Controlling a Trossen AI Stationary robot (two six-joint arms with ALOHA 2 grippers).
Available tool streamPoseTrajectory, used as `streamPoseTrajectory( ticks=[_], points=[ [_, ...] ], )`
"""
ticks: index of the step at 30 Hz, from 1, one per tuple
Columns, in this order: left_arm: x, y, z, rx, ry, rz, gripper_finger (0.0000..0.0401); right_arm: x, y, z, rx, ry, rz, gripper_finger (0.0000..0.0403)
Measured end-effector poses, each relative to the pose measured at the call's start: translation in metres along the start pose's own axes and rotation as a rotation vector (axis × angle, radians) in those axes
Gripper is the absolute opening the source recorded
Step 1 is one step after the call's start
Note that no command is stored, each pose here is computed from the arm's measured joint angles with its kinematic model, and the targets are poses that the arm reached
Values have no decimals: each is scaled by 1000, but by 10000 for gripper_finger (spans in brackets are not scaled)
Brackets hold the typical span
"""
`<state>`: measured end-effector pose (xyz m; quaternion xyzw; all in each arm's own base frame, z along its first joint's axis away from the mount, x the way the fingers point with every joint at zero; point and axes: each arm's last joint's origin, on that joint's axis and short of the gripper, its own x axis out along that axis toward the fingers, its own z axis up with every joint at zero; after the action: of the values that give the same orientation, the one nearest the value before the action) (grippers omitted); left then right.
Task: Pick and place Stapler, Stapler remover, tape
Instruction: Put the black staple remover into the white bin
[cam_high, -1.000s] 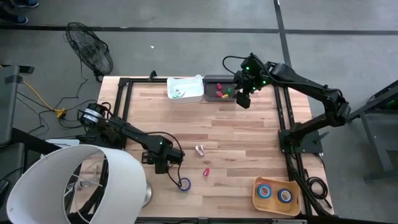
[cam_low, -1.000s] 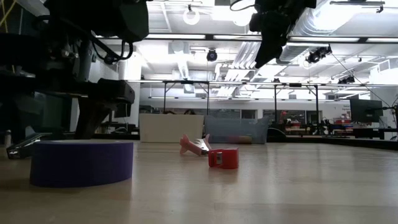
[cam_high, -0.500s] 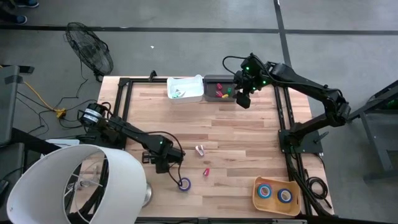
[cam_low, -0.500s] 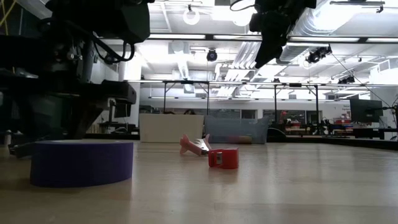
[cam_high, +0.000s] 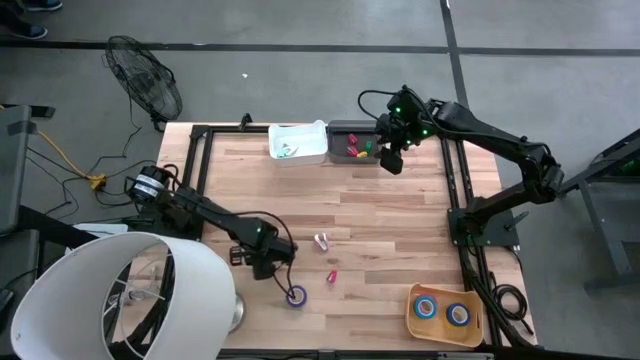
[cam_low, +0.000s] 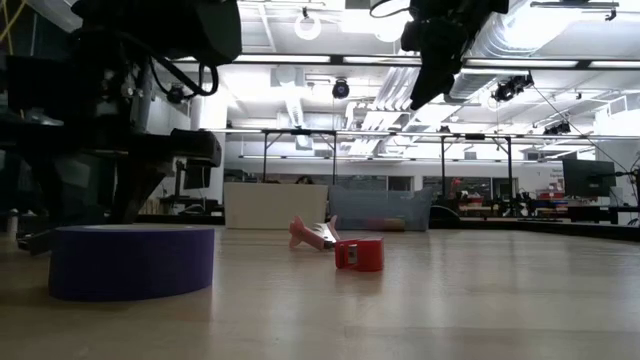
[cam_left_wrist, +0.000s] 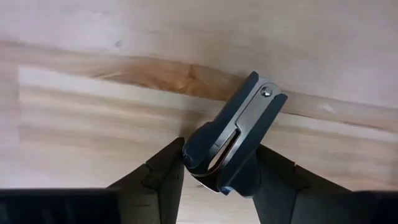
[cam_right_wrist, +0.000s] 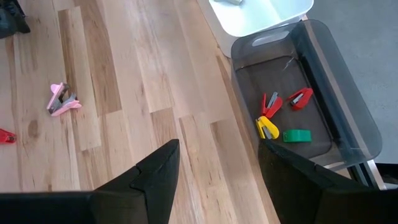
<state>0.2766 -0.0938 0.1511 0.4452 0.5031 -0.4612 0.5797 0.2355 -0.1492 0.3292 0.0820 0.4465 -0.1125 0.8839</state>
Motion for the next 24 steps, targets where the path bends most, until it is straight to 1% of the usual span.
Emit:
streamPoseTrajectory(
  ticks=[2,6,20,24],
  points=[
    [0,1,0,-63,36,34,153,0,0,0,-5,1,0,209],
    [0,3,-1,-174,61,63,153,0,0,0,-12,0,0,209],
    [-1,8,-1,-426,90,163,153,0,0,0,-20,-3,-1,209],
    [-1,9,-1,-472,87,180,153,0,0,0,-23,-3,-1,209]
  ],
)
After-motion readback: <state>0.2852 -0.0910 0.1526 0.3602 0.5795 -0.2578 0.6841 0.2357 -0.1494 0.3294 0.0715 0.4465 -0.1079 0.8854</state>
